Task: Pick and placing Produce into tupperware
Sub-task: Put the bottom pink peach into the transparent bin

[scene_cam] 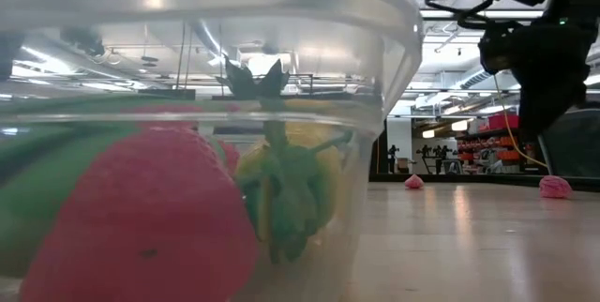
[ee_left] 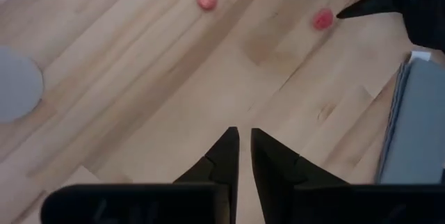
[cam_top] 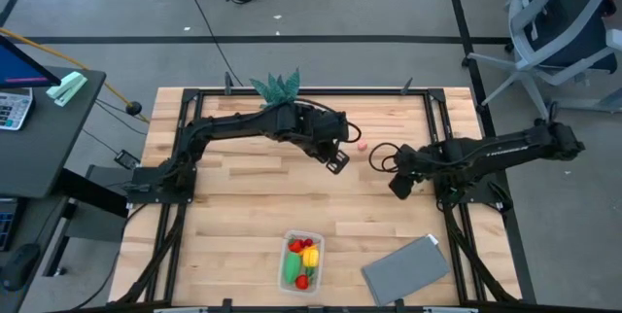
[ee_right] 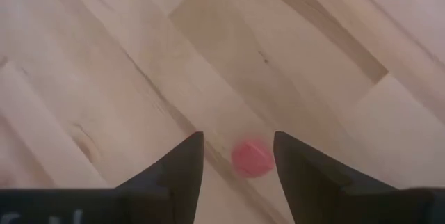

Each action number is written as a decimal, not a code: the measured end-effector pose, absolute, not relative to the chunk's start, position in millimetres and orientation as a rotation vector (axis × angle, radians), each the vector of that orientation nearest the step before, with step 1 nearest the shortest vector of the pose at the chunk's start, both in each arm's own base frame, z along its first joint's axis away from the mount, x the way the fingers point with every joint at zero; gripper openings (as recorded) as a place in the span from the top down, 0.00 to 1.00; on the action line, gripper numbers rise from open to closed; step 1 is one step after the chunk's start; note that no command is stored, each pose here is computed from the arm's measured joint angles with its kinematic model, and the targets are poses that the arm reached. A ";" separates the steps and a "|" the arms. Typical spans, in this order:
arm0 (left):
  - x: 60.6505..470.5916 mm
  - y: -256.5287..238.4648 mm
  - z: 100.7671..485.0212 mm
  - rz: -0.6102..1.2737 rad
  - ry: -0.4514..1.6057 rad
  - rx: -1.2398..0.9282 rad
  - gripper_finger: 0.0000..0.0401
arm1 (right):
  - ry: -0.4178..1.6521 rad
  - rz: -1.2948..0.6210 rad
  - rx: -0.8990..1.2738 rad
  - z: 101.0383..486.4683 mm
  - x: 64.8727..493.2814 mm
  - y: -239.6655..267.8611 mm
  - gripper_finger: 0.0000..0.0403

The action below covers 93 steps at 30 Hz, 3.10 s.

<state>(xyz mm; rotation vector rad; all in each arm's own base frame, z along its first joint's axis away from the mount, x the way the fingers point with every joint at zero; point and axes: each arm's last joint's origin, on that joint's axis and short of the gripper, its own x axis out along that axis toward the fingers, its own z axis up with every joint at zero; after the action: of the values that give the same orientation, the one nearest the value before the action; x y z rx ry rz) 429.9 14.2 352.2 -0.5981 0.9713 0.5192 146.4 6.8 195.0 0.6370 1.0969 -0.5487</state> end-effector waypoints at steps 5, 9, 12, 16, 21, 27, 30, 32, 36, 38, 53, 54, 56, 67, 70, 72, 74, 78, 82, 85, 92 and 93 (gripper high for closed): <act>430.0 14.1 352.1 0.494 0.981 -0.556 0.90 | 1.120 -0.631 0.704 188.1 151.2 7.0 0.54; 429.9 13.8 352.0 0.483 0.986 -0.538 0.92 | 1.192 -0.691 0.689 175.8 158.4 7.3 0.54; 429.9 14.1 352.0 0.483 0.987 -0.536 0.93 | 1.261 -0.720 0.667 165.2 163.5 7.8 0.54; 429.9 14.1 352.0 0.483 0.987 -0.536 0.93 | 1.360 -0.730 0.657 152.2 168.3 9.3 0.55; 429.9 14.1 352.0 0.483 0.987 -0.536 0.92 | 1.421 -0.729 0.665 143.4 171.8 10.6 0.55; 430.0 14.1 351.9 0.483 0.988 -0.536 0.91 | 1.423 -0.704 0.662 140.2 175.5 11.1 0.55; 430.0 14.1 351.9 0.484 0.988 -0.536 0.92 | 1.443 -0.682 0.687 140.1 175.2 12.2 0.55; 430.0 13.9 351.9 0.483 0.988 -0.537 0.93 | 1.458 -0.667 0.697 140.1 174.7 13.7 0.55; 430.0 14.1 351.9 0.486 0.987 -0.541 0.95 | 1.471 -0.648 0.688 140.1 173.9 18.0 0.55; 430.0 14.1 351.9 0.487 0.986 -0.542 0.95 | 1.476 -0.648 0.693 140.1 173.4 20.6 0.55; 430.1 13.3 351.7 0.487 0.986 -0.544 0.96 | 1.468 -0.621 0.648 140.2 172.7 31.8 0.69; 430.1 13.3 351.7 0.487 0.986 -0.544 0.96 | 1.461 -0.627 0.639 140.3 172.8 31.5 0.72; 430.2 11.8 351.7 0.484 0.987 -0.542 0.97 | 1.450 -0.611 0.601 140.3 173.7 31.0 0.76; 418.3 11.1 366.7 0.465 0.974 -0.523 0.98 | 1.044 -0.245 0.622 173.7 217.2 39.8 0.93; 399.4 11.1 387.3 0.457 0.955 -0.523 0.98 | 0.794 -0.096 0.594 204.5 238.3 43.4 0.93; 385.2 12.5 403.2 0.454 0.925 -0.533 0.98 | 0.632 0.012 0.536 228.9 252.2 46.4 0.91; 369.1 13.3 420.4 0.455 0.882 -0.543 0.96 | 0.537 0.137 0.422 249.5 263.7 50.2 0.90; 332.1 15.6 456.5 0.512 0.747 -0.530 0.96 | 0.457 0.231 0.244 281.6 288.6 62.0 0.90; 301.1 18.9 482.0 0.617 0.616 -0.464 0.98 | 0.421 0.304 0.150 297.0 330.3 72.8 0.91; 283.9 20.5 494.3 0.667 0.550 -0.453 0.98 | 0.478 0.414 0.111 292.9 363.1 88.2 0.89; 276.3 20.0 495.1 0.673 0.572 -0.447 0.91 | 0.829 0.474 0.030 237.0 398.5 126.9 0.88; 277.1 20.1 493.5 0.678 0.585 -0.443 0.90 | 0.858 0.480 0.023 226.9 399.8 132.2 0.88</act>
<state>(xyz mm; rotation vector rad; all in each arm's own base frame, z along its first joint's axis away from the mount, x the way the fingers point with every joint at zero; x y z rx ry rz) 277.1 20.1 493.5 -0.4433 0.5851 0.6784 399.8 132.2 226.9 0.0232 0.8581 0.4805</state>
